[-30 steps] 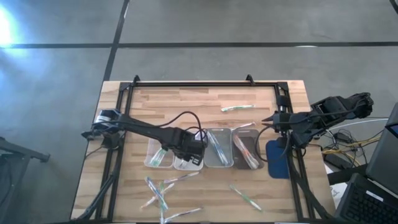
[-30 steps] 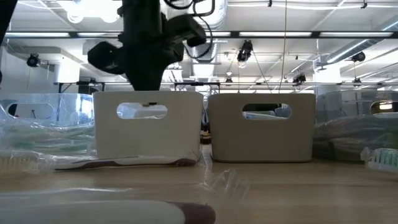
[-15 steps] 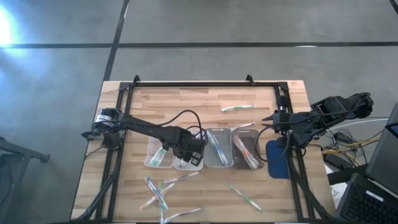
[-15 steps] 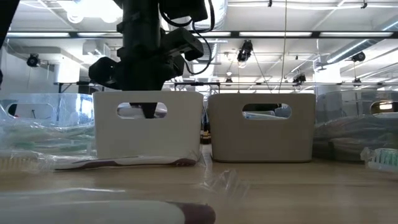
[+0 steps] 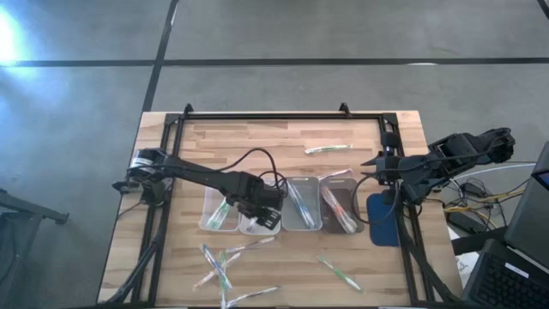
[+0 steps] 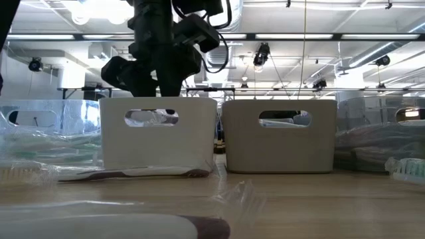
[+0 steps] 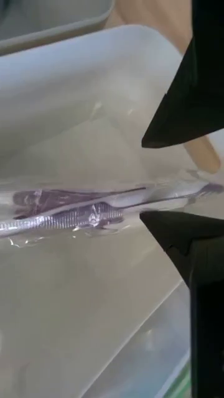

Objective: Pick & Place Toothbrushes
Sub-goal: Put the purple toothbrush into the white bin, then put the green toothbrush into the transparent bin

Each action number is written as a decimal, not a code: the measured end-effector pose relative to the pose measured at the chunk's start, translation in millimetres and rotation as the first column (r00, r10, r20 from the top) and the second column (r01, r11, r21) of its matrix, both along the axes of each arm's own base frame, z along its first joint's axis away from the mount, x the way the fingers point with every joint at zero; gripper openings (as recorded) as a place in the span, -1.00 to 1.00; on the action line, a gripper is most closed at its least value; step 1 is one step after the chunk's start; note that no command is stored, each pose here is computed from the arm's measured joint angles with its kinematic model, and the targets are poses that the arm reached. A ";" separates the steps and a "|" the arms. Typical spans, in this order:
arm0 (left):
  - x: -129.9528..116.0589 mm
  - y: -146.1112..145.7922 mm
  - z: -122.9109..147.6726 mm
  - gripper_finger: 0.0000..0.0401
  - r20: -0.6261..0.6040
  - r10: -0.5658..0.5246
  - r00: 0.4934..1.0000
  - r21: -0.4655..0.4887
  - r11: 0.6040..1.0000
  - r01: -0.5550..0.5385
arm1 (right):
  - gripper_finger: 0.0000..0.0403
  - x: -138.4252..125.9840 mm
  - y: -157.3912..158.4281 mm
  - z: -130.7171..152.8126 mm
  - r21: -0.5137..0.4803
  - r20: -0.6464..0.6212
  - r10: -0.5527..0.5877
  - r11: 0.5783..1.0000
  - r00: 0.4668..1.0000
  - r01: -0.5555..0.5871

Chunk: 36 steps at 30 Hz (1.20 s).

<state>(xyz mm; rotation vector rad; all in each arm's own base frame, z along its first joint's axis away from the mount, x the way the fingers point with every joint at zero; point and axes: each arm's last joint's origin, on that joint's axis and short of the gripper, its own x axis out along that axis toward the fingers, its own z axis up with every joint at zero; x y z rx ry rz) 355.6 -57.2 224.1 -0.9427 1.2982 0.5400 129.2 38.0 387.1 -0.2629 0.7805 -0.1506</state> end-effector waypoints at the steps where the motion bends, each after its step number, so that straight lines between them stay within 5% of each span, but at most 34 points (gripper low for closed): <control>1: -0.6 -0.2 1.0 -0.09 0.000 -0.007 1.000 -0.008 1.000 0.007 | -0.52 0.0 0.0 -0.1 0.000 -0.001 0.000 1.000 1.000 0.000; 12: -1.6 0.0 16.2 -0.05 -0.023 -0.042 0.999 0.001 0.999 0.042 | -0.46 9.3 2.2 -3.9 -0.063 -0.024 -0.013 0.998 1.000 0.011; 17: -4.4 -3.5 35.9 -0.06 0.068 -0.105 0.992 0.245 0.966 0.086 | -0.53 19.8 -3.4 -7.7 -0.233 -0.024 -0.116 0.967 0.993 0.107; 21: -15.3 -10.5 55.2 -0.06 0.132 -0.147 0.980 0.380 0.921 0.087 | -0.59 28.6 -13.5 -8.3 -0.248 -0.034 -0.157 0.958 0.987 0.144; 26: -36.1 -21.3 81.4 -0.06 0.227 -0.170 0.959 0.558 0.830 0.015 | -0.61 38.8 -36.4 -9.2 -0.198 -0.051 -0.198 0.963 0.979 0.184; 36: -68.0 -42.3 101.1 -0.06 0.359 -0.267 0.894 0.820 0.549 -0.165 | -0.46 62.8 -106.0 -32.1 0.008 -0.135 -0.171 0.985 0.976 0.174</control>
